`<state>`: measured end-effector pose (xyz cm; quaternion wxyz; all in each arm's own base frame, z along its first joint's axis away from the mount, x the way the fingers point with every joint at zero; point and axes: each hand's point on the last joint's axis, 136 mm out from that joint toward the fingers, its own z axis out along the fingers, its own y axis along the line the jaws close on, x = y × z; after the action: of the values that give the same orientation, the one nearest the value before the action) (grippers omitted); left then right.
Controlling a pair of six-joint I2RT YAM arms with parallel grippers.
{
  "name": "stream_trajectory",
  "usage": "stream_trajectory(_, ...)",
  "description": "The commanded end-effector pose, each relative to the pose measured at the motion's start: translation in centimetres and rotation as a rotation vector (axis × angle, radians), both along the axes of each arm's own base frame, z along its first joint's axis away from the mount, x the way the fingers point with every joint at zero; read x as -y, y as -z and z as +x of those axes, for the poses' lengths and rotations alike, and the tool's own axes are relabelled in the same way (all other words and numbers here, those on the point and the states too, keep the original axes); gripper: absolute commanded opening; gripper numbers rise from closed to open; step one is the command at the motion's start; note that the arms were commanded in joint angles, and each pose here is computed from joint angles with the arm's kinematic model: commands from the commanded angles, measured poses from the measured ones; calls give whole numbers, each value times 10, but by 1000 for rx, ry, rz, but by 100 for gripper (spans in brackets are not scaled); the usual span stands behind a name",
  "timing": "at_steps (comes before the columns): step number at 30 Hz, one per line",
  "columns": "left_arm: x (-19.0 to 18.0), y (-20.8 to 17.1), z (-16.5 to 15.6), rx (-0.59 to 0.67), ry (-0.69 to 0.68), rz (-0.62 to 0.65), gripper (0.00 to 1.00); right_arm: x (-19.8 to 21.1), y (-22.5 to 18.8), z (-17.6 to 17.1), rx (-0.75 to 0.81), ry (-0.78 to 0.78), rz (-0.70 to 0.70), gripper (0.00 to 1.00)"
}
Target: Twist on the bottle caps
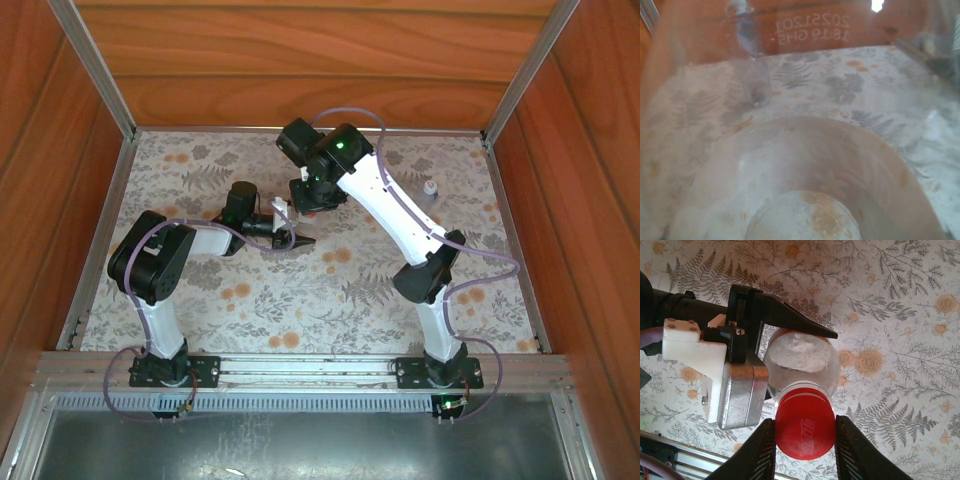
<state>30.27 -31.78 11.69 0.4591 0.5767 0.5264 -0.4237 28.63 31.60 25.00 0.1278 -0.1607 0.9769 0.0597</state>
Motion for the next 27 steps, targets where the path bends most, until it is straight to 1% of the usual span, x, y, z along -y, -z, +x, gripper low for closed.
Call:
stream_trajectory(1,-9,55,-26,-233,-12,140,56,27,29,-6,-70,44,-171,25)
stream_trajectory(5,-9,55,-27,-233,-11,141,56,23,18,0,-33,-21,-111,39)
stream_trajectory(6,-9,55,-27,-232,-11,141,56,21,14,1,-18,-56,-100,44)
stream_trajectory(8,-9,55,-26,-233,-14,142,56,17,8,3,7,-149,-86,59)
stream_trajectory(9,-9,56,-27,-235,-13,143,56,16,6,2,17,-190,-81,64)
stream_trajectory(11,-9,56,-27,-233,-13,143,56,16,1,2,30,-232,-72,69)
stream_trajectory(13,-10,56,-26,-234,-14,145,56,12,-2,-1,40,-313,-47,74)
stream_trajectory(17,-10,57,-27,-236,-12,147,56,5,-15,-8,111,-508,3,76)
stream_trajectory(22,-10,60,-28,-226,-15,157,56,9,-32,-10,240,-718,55,76)
stream_trajectory(23,-11,61,-28,-221,-17,163,56,8,-35,-17,250,-783,83,77)
stream_trajectory(25,-12,62,-29,-215,-16,175,56,6,-38,-34,272,-961,125,78)
stream_trajectory(27,-12,63,-29,-209,-13,185,56,9,-34,-43,313,-1115,104,78)
